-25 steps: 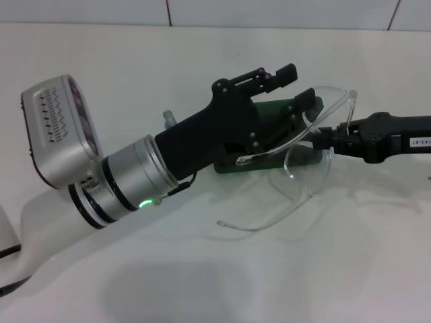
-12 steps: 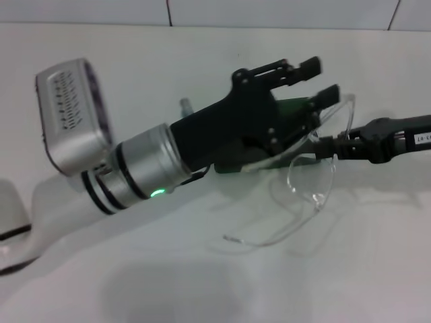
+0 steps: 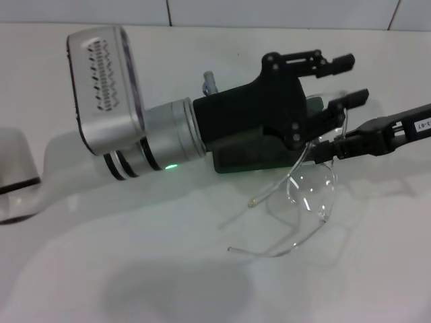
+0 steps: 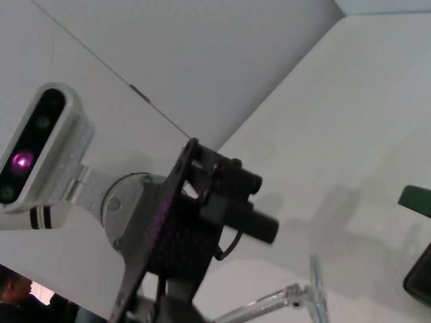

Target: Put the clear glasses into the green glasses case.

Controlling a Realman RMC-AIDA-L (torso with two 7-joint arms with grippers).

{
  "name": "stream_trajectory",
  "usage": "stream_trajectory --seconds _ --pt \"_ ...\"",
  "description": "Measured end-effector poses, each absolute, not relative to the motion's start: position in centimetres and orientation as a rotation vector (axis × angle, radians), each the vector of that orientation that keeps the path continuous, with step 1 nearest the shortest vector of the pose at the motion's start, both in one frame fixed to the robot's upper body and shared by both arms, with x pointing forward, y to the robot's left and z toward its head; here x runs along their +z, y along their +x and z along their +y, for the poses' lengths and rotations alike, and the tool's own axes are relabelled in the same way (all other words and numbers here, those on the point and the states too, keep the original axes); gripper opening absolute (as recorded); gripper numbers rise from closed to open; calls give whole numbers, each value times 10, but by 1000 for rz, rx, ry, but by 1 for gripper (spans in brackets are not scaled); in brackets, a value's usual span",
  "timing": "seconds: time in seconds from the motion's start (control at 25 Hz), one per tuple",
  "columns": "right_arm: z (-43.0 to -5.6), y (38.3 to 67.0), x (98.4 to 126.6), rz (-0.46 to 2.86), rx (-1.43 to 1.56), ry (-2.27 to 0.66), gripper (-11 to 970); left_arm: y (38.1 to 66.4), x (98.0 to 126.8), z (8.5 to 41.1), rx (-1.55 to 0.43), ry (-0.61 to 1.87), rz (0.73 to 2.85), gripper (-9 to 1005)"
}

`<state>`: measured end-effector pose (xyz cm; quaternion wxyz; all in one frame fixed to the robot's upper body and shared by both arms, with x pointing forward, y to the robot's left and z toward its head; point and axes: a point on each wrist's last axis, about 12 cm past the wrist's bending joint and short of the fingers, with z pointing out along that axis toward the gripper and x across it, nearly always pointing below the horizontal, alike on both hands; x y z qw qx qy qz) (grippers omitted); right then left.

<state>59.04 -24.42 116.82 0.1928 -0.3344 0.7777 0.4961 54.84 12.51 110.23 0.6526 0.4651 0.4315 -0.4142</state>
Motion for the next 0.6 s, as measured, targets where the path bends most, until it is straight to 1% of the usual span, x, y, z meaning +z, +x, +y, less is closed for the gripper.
stream_trajectory --seconds 0.28,0.6 --pt "-244 590 1168 2180 1386 -928 116 541 1095 128 -821 1136 893 421" --pt "-245 592 1174 2141 1411 -915 115 532 1086 134 -729 1123 860 421"
